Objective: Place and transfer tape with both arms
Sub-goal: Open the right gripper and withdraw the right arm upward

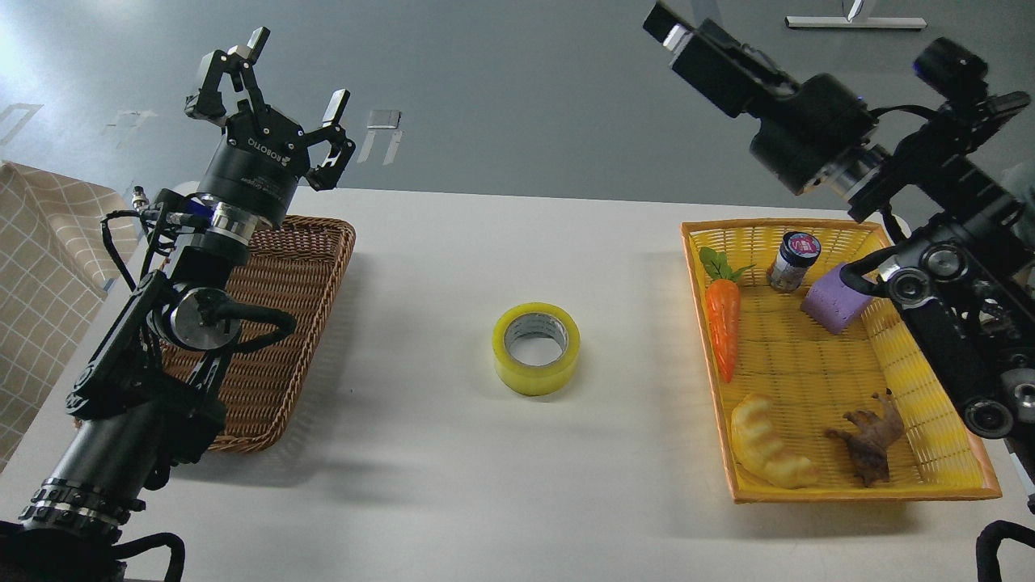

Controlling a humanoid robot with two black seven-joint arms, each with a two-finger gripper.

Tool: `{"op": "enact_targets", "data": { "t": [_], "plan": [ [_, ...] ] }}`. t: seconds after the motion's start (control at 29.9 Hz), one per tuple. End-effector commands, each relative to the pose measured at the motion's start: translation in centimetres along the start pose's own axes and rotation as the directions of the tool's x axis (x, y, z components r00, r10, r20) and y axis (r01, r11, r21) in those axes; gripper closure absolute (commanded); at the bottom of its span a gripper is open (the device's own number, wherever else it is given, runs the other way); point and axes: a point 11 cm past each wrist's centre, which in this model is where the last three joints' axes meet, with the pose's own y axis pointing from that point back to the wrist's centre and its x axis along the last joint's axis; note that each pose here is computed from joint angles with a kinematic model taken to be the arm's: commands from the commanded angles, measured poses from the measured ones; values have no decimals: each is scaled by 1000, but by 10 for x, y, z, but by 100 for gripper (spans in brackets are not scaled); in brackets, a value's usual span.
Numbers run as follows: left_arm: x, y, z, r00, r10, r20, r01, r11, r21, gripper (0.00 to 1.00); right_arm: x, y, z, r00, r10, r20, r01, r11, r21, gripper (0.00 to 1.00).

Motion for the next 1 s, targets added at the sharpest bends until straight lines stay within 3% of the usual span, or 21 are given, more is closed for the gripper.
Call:
{"op": "enact_targets", "data": {
  "t": [0.0,0.13,0.33,0.57,0.97],
  "plan": [
    [-5,1,-4,1000,-17,10,17,1000,14,2,29,23,9,966,100,240,-104,995,8,0],
    [-14,-2,-2,999,-45,12,45,999,8,2,51,58,28,873,210,440,-221,975,-27,0],
    [-24,-3,1,998,-65,-5,65,998,-20,2,71,82,17,829,152,538,-253,960,119,0],
    [-36,6,8,996,-93,-13,92,994,-59,2,84,99,21,710,202,675,-378,918,123,0],
    [-64,20,-2,988,-156,5,156,987,-44,2,94,121,26,652,252,715,-453,885,102,0]
  ]
}}
